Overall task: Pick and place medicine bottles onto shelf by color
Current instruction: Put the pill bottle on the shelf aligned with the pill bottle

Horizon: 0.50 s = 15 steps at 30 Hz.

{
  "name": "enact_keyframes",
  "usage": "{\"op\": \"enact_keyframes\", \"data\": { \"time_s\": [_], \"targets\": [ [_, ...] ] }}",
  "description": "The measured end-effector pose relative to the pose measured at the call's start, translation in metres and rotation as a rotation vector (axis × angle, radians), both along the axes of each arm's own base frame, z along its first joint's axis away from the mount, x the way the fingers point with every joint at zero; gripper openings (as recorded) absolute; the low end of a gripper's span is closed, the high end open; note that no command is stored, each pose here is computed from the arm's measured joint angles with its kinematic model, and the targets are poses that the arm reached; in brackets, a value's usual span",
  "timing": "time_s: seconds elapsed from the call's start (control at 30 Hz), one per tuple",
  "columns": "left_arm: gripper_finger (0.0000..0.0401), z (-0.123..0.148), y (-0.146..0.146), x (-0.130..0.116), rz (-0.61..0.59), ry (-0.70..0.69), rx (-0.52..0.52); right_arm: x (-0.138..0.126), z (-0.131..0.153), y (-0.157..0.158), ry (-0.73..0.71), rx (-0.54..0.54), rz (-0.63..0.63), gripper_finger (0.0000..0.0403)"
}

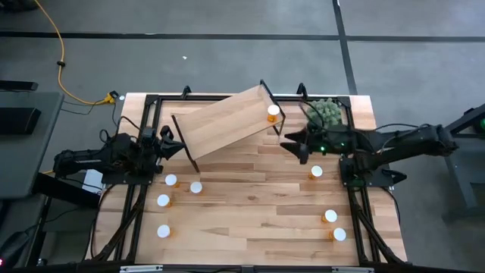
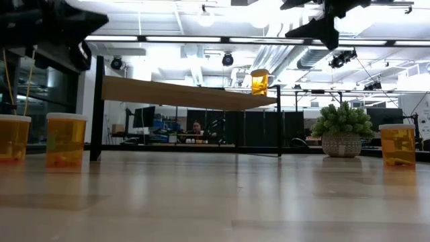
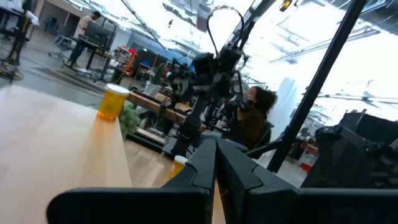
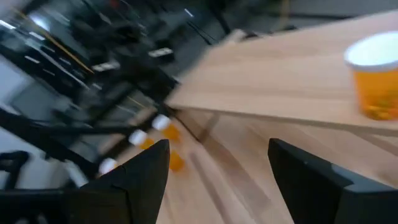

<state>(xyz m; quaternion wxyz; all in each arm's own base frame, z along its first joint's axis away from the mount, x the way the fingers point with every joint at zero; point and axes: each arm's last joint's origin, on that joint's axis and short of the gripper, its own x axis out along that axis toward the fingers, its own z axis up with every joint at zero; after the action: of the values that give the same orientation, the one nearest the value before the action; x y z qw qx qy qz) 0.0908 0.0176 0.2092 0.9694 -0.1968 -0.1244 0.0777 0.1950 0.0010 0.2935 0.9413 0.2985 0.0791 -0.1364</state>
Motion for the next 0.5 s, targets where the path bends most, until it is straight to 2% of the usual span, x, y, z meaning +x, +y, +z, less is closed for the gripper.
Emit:
{"op": "enact_keyframes", "data": {
  "time_s": [0.13, 0.37, 0.5],
  "targets": [
    [0.0003, 0.027, 0.000, 0.000, 0.018, 0.088, 0.020, -0.002, -0.007, 0.003, -0.113, -0.036, 0.021, 0.0263],
    [0.0003, 0.093, 0.003, 0.018, 0.039, 0.354, 0.105, -0.002, 0.014, 0.002, -0.100, -0.271, 0.037, 0.0263],
    [0.0006, 0.121, 0.006, 0.030, 0.079, 0.495, 0.147, -0.003, 0.024, 0.001, -0.051, -0.339, 0.035, 0.0263]
  ]
}}
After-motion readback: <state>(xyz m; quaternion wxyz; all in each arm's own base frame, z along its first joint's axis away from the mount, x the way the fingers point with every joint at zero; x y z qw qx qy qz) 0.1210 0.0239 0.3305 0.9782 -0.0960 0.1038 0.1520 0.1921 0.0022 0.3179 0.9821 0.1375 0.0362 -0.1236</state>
